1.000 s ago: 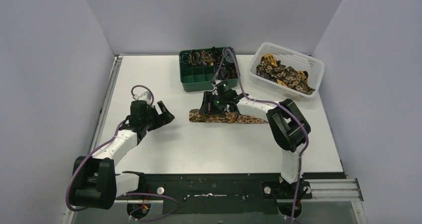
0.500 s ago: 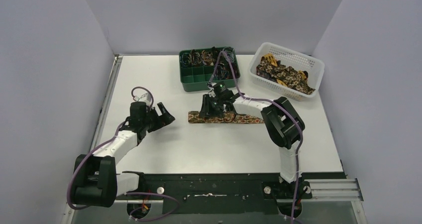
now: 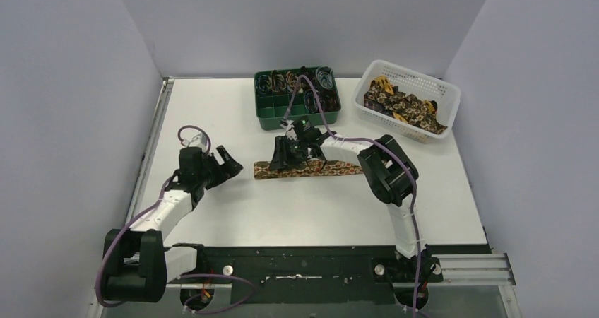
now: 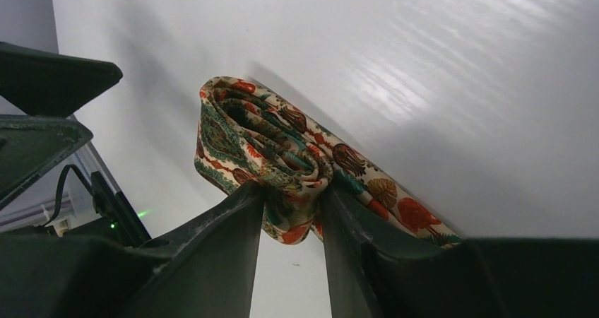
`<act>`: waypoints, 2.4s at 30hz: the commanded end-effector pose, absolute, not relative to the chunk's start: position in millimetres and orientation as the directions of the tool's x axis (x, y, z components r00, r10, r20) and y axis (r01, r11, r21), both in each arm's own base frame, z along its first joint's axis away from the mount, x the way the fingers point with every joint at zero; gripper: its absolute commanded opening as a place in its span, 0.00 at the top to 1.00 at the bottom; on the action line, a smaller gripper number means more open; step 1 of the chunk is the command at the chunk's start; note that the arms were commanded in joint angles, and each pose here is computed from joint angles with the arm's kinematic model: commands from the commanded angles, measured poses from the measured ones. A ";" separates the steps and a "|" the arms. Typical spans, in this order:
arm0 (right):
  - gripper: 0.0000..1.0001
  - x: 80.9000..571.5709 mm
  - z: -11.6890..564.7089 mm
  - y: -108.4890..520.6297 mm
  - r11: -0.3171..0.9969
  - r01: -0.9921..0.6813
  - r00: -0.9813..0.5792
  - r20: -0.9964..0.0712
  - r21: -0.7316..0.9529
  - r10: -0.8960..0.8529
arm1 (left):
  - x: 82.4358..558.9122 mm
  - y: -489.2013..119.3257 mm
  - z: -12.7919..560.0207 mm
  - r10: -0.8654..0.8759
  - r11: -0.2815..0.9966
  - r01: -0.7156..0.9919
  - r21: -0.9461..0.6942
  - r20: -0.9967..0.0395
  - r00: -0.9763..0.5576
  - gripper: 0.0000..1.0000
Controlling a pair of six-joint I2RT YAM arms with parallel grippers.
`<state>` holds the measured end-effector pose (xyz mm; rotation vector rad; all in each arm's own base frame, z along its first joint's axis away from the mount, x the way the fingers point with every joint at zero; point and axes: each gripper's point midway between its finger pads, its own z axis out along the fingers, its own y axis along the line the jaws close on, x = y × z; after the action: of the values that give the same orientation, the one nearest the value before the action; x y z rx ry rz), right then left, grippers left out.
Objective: Roll the ties
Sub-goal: Roll the tie at the center of the board.
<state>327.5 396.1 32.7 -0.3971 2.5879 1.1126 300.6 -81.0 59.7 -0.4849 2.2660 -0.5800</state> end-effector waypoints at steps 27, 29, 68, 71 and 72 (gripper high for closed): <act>0.08 331.7 136.2 432.0 0.334 -0.926 -0.280 -0.911 0.174 -0.302 | 295.3 -49.7 108.8 -0.612 0.780 -0.215 -0.588 -0.643 -0.460 0.17; 0.06 323.9 132.3 434.1 0.233 -0.972 -0.092 -0.945 0.017 -0.312 | 294.4 -48.9 111.6 -0.630 0.767 -0.223 -0.602 -0.639 -0.440 0.17; 0.51 271.1 38.3 469.0 -0.116 -0.992 0.088 -0.934 -0.050 -0.348 | 290.1 -61.9 98.0 -0.605 0.770 -0.158 -0.618 -0.628 -0.490 0.17; 0.52 269.8 41.5 475.1 -0.086 -0.995 0.074 -0.944 -0.049 -0.321 | 290.1 -62.6 97.4 -0.604 0.769 -0.158 -0.619 -0.624 -0.496 0.17; 0.52 268.9 41.4 477.3 -0.086 -0.995 0.067 -0.945 -0.042 -0.320 | 289.9 -62.5 97.6 -0.604 0.770 -0.158 -0.619 -0.624 -0.496 0.17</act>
<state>274.7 461.5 21.9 -1.6090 1.3921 1.0338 277.9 -59.2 78.6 -0.6144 2.1201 -0.5761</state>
